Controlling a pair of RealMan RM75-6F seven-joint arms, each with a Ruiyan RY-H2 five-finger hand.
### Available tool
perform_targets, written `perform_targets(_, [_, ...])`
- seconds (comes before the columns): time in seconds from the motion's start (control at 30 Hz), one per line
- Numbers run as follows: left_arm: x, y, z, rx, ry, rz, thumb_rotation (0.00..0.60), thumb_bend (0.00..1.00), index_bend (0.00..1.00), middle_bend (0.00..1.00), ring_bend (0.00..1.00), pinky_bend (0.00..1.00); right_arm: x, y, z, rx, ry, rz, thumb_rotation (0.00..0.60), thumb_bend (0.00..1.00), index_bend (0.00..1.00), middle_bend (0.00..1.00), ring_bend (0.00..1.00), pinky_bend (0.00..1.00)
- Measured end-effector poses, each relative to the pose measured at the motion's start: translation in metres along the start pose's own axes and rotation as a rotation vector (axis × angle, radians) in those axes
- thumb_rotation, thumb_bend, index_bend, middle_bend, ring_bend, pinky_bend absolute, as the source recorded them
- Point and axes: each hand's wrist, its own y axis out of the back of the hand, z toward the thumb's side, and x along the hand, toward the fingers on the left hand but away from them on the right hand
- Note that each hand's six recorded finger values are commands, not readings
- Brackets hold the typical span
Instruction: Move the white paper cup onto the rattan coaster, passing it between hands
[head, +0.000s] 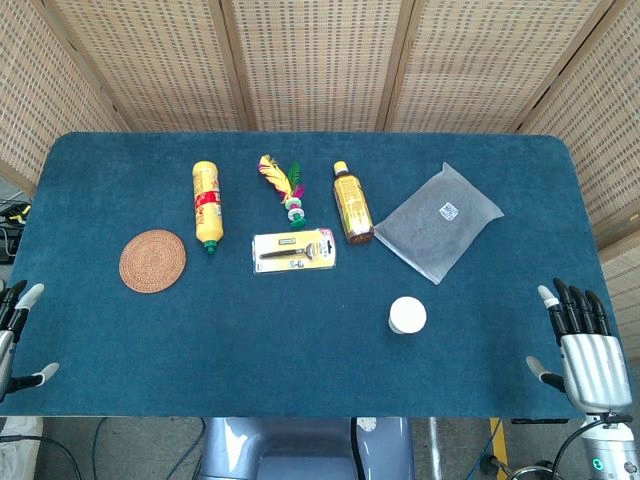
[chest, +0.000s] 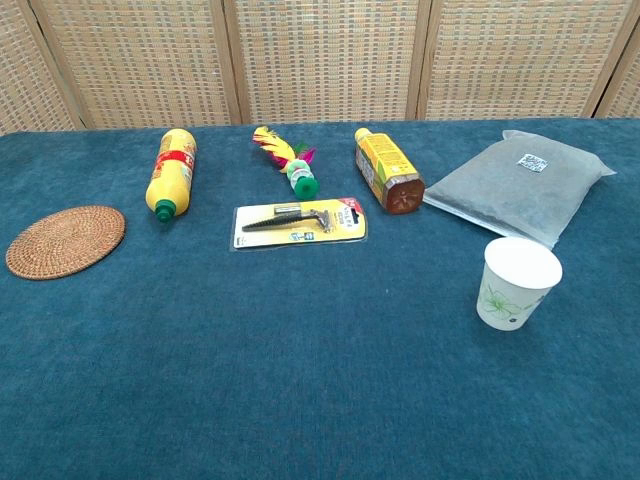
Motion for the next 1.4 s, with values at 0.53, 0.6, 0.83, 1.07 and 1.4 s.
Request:
perform_targets(0.53, [0.001, -0.001, 0.001, 0.005, 0.006, 0.0, 0.6, 0.0, 0.0, 0.0, 0.0, 0.0, -0.013, -0.017, 0.014, -0.076, 0.092, 0.081, 0.6, 0.0, 0.07, 0.01, 0.0, 0.0])
perform_targets(0.6, [0.002, -0.001, 0.001, 0.007, 0.01, -0.002, 0.6, 0.0, 0.0, 0.0, 0.0, 0.0, -0.019, -0.023, 0.02, -0.081, 0.128, 0.111, 0.6, 0.0, 0.08, 0.02, 0.0, 0.0])
perform_targets(0.83, [0.007, -0.007, 0.003, 0.03, 0.016, -0.019, 0.6, 0.0, 0.0, 0.0, 0.0, 0.0, -0.053, -0.05, 0.051, -0.095, 0.297, 0.252, 0.6, 0.0, 0.09, 0.05, 0.0, 0.0])
perform_targets(1.07, [0.014, -0.014, 0.003, 0.043, 0.031, -0.044, 0.6, 0.0, 0.0, 0.0, 0.0, 0.0, -0.085, -0.077, 0.077, -0.064, 0.38, 0.37, 0.6, 0.0, 0.09, 0.05, 0.0, 0.03])
perform_targets(1.4, [0.018, -0.02, 0.002, 0.058, 0.042, -0.065, 0.6, 0.0, 0.0, 0.0, 0.0, 0.0, -0.113, -0.103, 0.109, -0.082, 0.39, 0.491, 0.6, 0.0, 0.09, 0.06, 0.0, 0.08])
